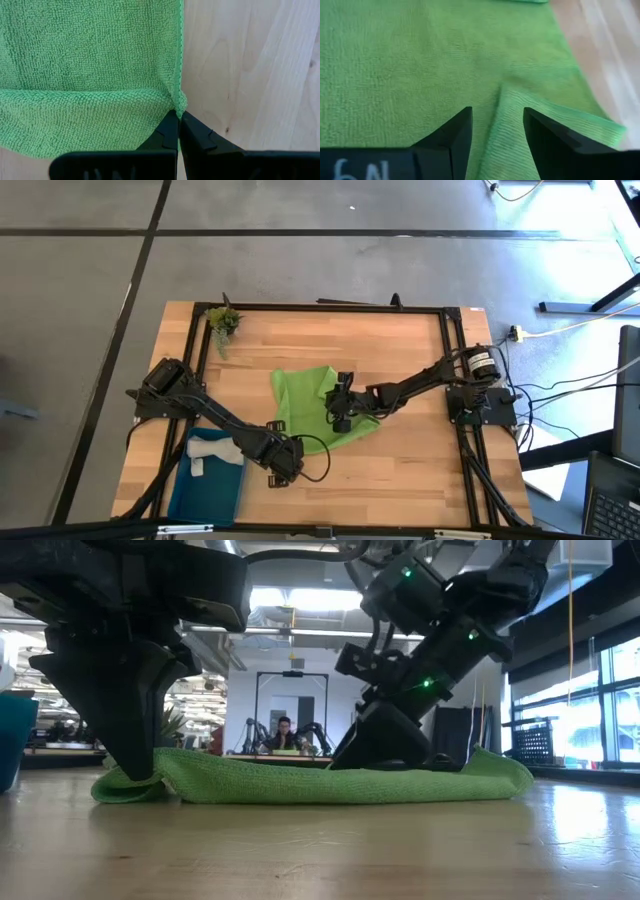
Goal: Roll microfiber towels into tight, uniform cylinder then place into a basket
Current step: Roll the green towel
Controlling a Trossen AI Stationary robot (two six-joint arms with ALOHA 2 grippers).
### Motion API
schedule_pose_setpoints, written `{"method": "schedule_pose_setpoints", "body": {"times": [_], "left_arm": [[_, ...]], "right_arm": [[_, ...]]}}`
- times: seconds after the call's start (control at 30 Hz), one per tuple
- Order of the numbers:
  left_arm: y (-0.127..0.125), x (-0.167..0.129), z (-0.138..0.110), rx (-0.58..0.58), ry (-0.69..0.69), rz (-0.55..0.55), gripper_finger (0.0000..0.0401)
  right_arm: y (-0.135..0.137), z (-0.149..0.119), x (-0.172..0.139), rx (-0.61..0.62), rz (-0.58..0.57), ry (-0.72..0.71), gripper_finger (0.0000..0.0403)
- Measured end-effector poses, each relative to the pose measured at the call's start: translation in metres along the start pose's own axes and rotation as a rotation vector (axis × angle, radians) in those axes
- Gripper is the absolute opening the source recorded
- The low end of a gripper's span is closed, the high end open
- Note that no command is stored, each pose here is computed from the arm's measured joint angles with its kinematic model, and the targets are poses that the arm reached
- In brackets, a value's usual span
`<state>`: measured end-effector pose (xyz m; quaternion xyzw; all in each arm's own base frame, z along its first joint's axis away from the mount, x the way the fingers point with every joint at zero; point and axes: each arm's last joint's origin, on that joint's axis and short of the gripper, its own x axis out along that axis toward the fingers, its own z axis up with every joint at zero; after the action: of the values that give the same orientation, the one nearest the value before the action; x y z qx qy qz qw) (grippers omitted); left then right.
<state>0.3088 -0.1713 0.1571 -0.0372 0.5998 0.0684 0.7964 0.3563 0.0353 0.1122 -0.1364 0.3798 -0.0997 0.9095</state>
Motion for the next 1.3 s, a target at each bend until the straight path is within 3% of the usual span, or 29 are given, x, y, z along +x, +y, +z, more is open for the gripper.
{"method": "schedule_pose_setpoints", "body": {"times": [0.13, 0.3, 0.7, 0.83, 1.03, 1.3], "left_arm": [[0.000, 0.000, 0.000, 0.000, -0.003, -0.002, 0.0000], [-0.001, 0.000, 0.001, -0.002, -0.007, -0.005, 0.0000], [-0.003, -0.001, -0.001, 0.004, -0.010, -0.009, 0.0000], [-0.004, -0.001, -0.001, 0.004, -0.016, -0.014, 0.0000], [-0.004, -0.001, 0.000, -0.015, -0.019, -0.017, 0.0000], [-0.004, -0.001, 0.000, -0.020, -0.019, -0.017, 0.0000]], "right_arm": [[0.004, -0.006, 0.009, -0.021, 0.004, 0.004, 0.0177], [0.003, -0.007, 0.012, -0.031, -0.078, 0.013, 0.0177], [0.009, 0.003, 0.006, -0.080, -0.071, -0.032, 0.0177], [0.009, 0.017, 0.003, -0.066, -0.081, -0.068, 0.0177], [-0.006, 0.009, 0.010, 0.000, -0.099, 0.010, 0.0177], [-0.015, 0.004, 0.015, 0.021, 0.002, 0.048, 0.0177]]}}
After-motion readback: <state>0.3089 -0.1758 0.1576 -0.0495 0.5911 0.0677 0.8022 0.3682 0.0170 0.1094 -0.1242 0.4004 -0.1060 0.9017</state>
